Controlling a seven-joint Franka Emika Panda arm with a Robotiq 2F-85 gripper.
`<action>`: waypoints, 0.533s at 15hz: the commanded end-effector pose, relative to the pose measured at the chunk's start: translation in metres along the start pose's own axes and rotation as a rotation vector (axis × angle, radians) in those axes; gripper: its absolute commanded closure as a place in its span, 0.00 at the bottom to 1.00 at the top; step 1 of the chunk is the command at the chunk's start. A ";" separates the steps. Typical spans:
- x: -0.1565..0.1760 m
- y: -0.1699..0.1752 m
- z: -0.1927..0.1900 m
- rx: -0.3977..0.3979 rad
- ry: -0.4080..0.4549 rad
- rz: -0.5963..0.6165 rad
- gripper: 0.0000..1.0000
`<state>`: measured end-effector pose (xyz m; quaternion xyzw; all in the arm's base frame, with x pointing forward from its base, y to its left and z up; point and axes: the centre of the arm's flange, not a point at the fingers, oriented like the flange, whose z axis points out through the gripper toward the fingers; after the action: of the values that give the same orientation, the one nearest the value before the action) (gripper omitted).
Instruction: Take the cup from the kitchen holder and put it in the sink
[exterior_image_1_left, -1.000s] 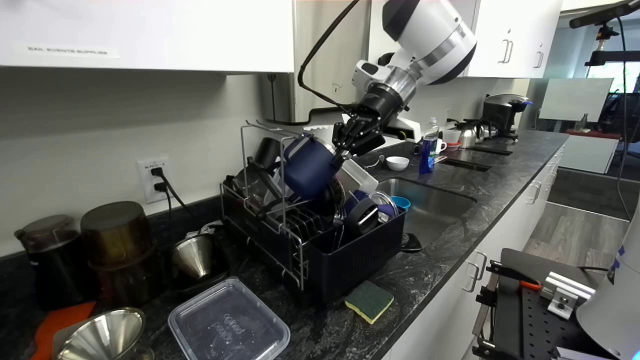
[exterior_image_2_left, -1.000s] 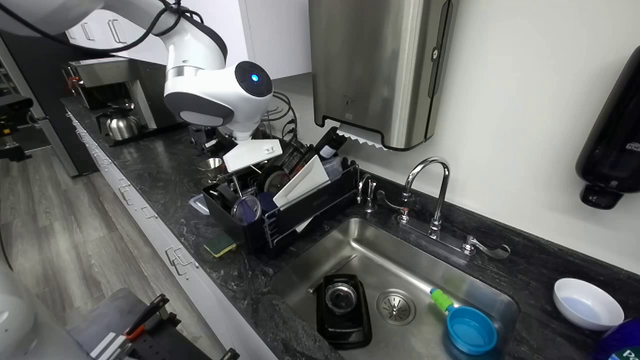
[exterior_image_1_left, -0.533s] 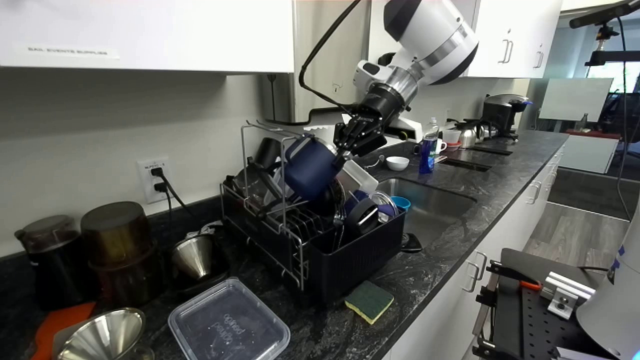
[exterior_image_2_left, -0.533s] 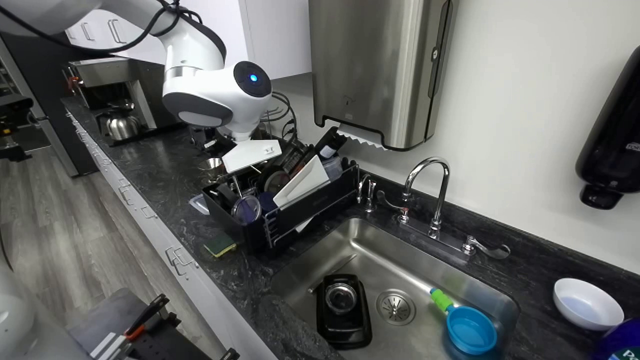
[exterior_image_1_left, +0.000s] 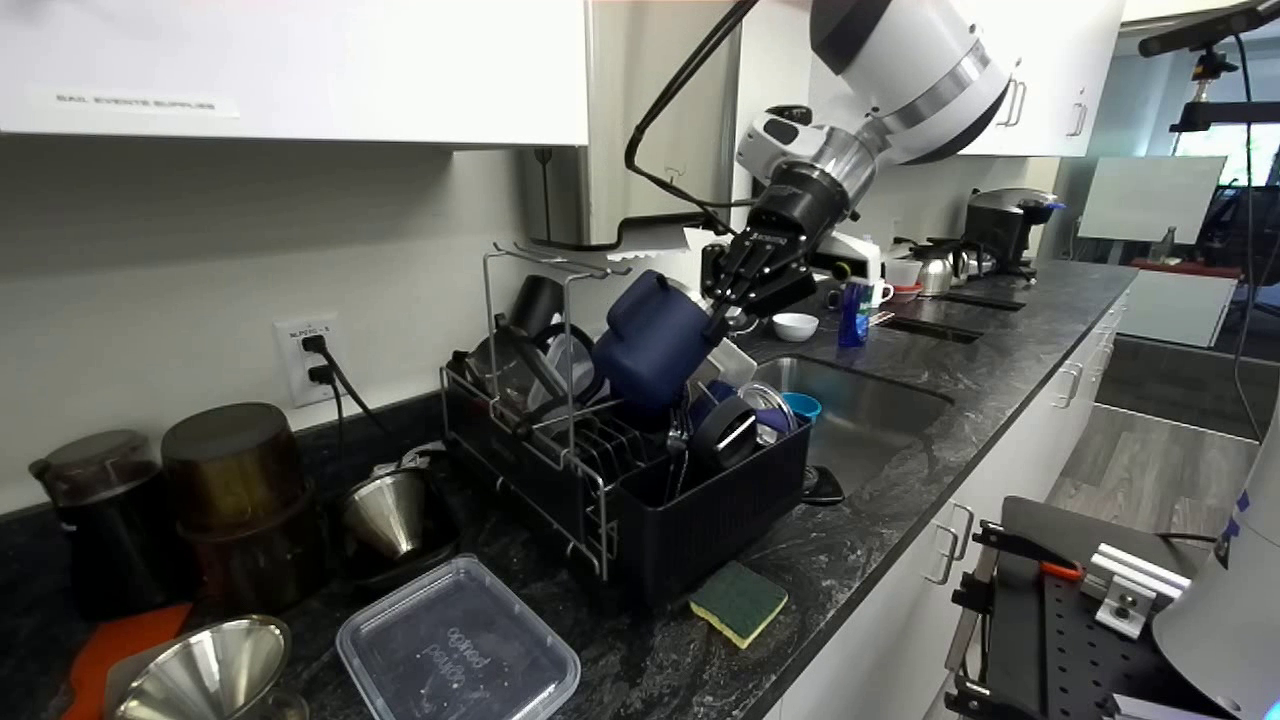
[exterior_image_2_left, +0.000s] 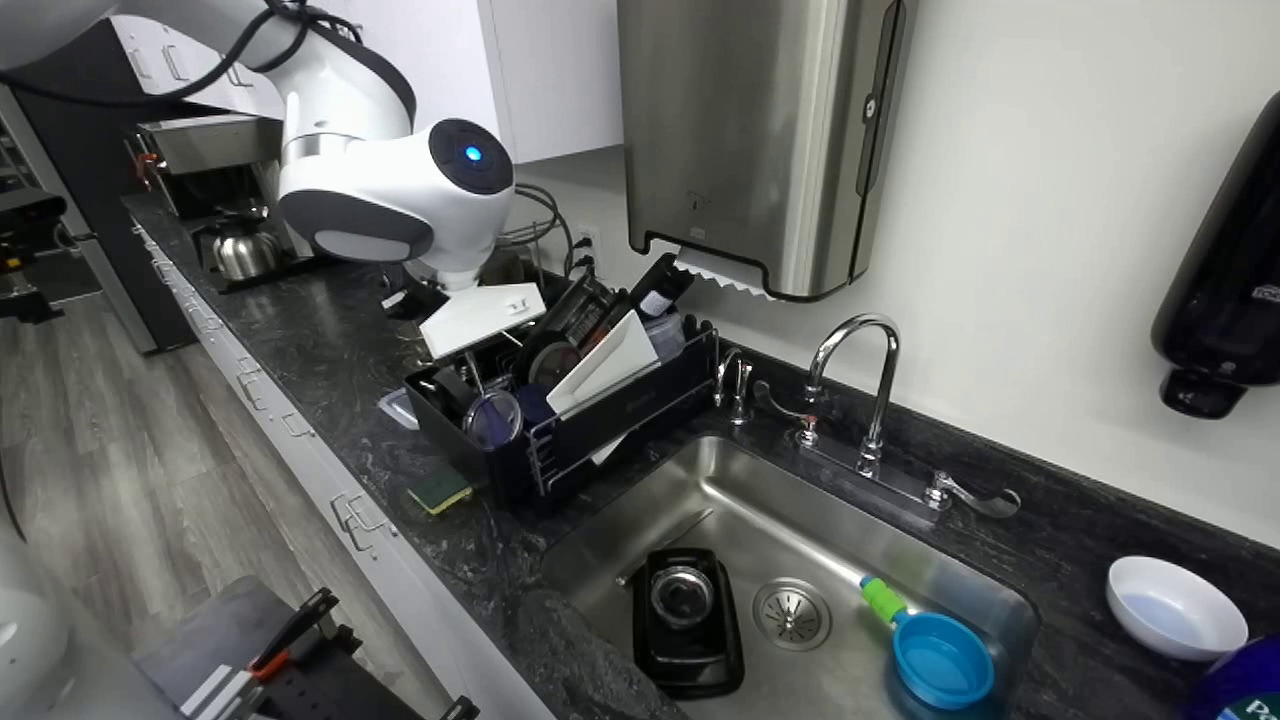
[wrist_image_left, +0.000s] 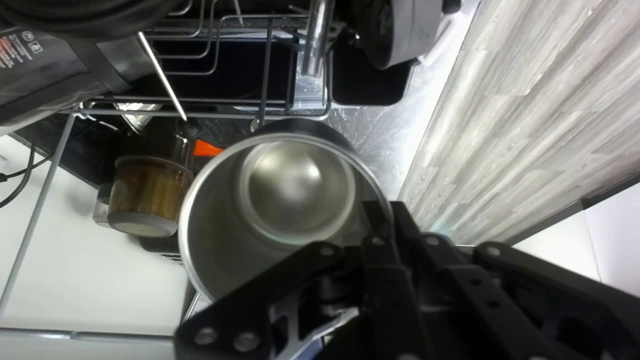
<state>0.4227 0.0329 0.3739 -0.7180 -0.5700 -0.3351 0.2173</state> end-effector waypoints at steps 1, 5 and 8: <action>-0.002 -0.018 -0.006 -0.001 -0.015 -0.061 0.98; -0.006 -0.028 -0.012 -0.013 -0.049 -0.081 0.98; -0.009 -0.032 -0.030 -0.045 -0.127 -0.095 0.98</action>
<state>0.3975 0.0262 0.3741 -0.7088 -0.6012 -0.3172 0.1885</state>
